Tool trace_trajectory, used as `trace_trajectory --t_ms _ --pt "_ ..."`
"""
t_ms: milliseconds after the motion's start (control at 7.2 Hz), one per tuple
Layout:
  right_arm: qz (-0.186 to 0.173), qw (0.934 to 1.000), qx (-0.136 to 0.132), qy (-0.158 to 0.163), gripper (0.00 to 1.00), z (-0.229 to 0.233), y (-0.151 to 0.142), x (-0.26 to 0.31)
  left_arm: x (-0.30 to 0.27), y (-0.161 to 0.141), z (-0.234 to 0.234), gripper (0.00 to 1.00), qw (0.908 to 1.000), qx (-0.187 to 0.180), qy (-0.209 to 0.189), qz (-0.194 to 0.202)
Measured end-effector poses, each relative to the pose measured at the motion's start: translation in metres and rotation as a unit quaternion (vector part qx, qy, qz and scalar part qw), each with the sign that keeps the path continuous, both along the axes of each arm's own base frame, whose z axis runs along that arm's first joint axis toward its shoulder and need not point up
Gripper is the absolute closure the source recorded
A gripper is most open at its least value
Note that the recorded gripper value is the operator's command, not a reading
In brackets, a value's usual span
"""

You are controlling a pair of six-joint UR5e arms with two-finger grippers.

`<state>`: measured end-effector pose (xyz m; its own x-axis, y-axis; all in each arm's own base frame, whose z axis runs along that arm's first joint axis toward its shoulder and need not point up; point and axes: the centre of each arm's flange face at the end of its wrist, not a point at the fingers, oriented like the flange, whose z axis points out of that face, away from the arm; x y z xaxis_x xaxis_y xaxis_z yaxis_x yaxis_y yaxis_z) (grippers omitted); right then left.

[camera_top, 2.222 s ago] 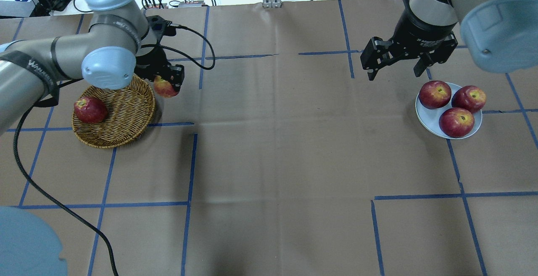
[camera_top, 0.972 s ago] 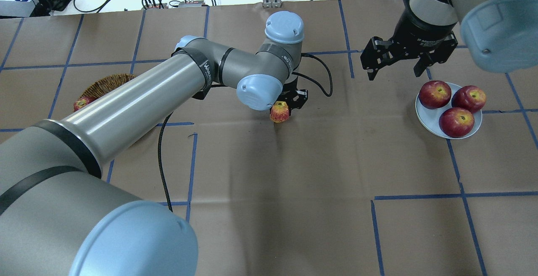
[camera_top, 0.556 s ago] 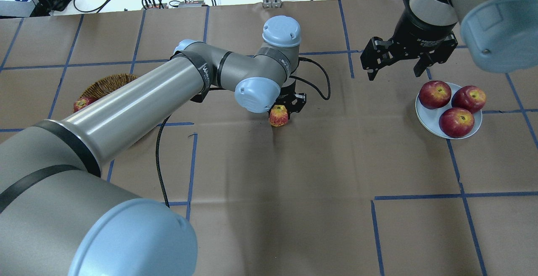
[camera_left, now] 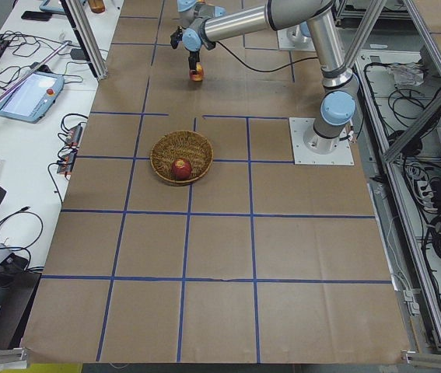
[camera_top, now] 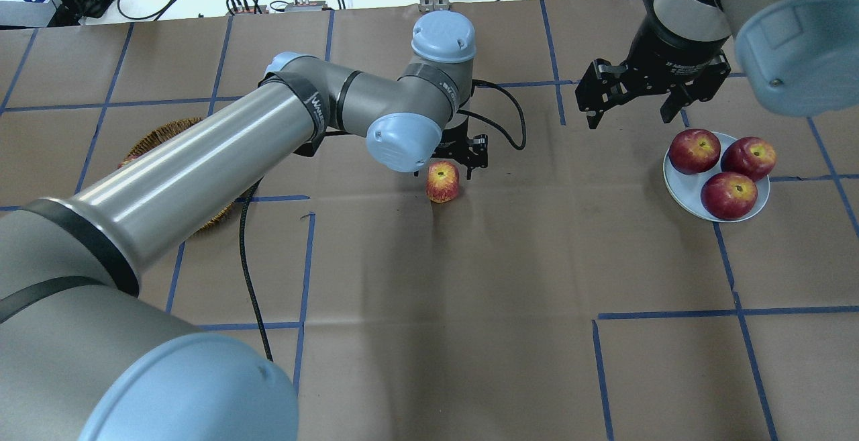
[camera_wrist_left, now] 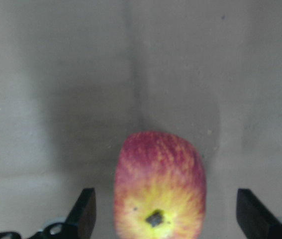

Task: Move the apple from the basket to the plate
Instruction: 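Lower the apple onto the table and open the left gripper, then raise the left gripper back toward the basket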

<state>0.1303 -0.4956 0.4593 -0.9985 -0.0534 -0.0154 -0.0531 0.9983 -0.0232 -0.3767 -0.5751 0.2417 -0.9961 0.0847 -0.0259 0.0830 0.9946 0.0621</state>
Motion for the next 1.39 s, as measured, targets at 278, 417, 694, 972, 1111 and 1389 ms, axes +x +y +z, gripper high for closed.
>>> trace_trajectory --t_ms 278,417,694,972,1111,1389 --pt "0.0 1.0 0.0 0.0 0.0 0.0 0.0 0.0 0.048 -0.002 0.083 0.01 0.9998 -0.013 0.007 0.013" --pt "0.0 1.0 0.0 0.0 0.0 0.0 0.0 0.0 0.077 0.006 0.126 0.01 0.9998 -0.015 0.008 0.014" --pt "0.0 1.0 -0.002 -0.001 0.0 0.002 0.001 0.003 0.142 0.027 0.197 0.01 0.9998 -0.012 0.009 0.011" --pt "-0.012 0.9999 -0.01 0.0 0.0 0.005 -0.002 0.015 0.205 0.053 0.246 0.01 0.9999 -0.002 0.009 0.007" --pt "-0.023 0.9996 -0.018 -0.001 0.0 0.0 -0.009 0.039 0.226 0.065 0.261 0.01 1.0 0.0 0.009 0.001" --pt "-0.031 0.9992 -0.025 0.002 0.0 -0.036 -0.039 0.127 0.24 0.075 0.269 0.01 0.9996 0.001 0.009 -0.028"
